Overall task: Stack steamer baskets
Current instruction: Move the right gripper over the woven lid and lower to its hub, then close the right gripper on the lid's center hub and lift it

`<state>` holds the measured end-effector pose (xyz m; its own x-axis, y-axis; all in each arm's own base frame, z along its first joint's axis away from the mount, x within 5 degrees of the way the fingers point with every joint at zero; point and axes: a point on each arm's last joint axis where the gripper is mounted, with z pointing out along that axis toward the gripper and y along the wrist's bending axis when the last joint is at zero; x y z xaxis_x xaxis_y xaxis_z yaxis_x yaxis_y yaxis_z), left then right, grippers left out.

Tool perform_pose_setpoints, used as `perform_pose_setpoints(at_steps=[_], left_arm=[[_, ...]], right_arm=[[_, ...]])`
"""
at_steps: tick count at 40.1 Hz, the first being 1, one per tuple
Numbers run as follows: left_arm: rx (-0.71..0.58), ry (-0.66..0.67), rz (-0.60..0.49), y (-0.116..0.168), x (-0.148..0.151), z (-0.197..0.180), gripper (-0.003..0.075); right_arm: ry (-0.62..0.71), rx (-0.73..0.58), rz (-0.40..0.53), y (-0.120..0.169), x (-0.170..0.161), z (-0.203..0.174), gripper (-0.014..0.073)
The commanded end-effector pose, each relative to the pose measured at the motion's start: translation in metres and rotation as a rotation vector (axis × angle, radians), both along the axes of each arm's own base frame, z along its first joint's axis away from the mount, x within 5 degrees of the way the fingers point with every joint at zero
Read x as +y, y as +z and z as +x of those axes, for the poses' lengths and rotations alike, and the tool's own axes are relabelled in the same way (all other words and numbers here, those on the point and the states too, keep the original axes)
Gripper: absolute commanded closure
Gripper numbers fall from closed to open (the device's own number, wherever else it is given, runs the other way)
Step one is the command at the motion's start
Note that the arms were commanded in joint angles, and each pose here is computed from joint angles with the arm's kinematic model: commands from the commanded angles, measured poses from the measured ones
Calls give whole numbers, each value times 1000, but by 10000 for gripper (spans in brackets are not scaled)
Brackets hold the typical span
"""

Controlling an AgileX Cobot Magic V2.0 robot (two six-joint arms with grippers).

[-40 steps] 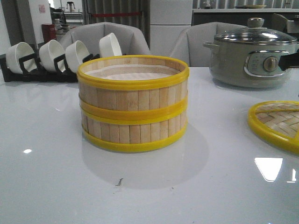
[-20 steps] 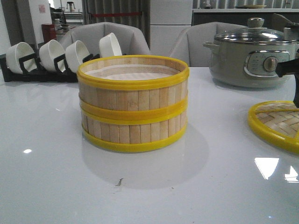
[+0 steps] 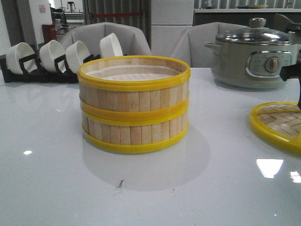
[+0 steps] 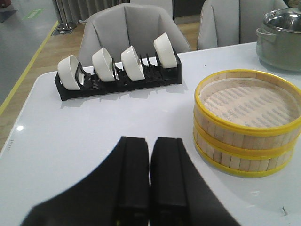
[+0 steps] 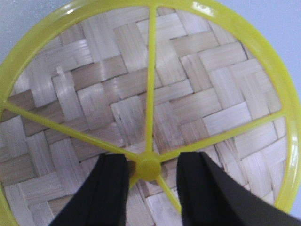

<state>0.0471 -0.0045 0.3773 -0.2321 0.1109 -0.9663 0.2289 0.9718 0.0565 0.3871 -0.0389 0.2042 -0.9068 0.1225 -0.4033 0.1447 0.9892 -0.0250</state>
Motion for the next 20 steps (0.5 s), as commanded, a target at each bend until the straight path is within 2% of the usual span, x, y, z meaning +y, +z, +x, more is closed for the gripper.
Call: perform_pose_setpoints(at_steps=[1, 20], left_arm=[[-84, -10, -24, 14, -2, 3, 636], [-84, -10, -24, 14, -2, 3, 636]], right_arm=[[12, -130, -24, 32, -3, 4, 230], [1, -146, -1, 32, -1, 5, 232]])
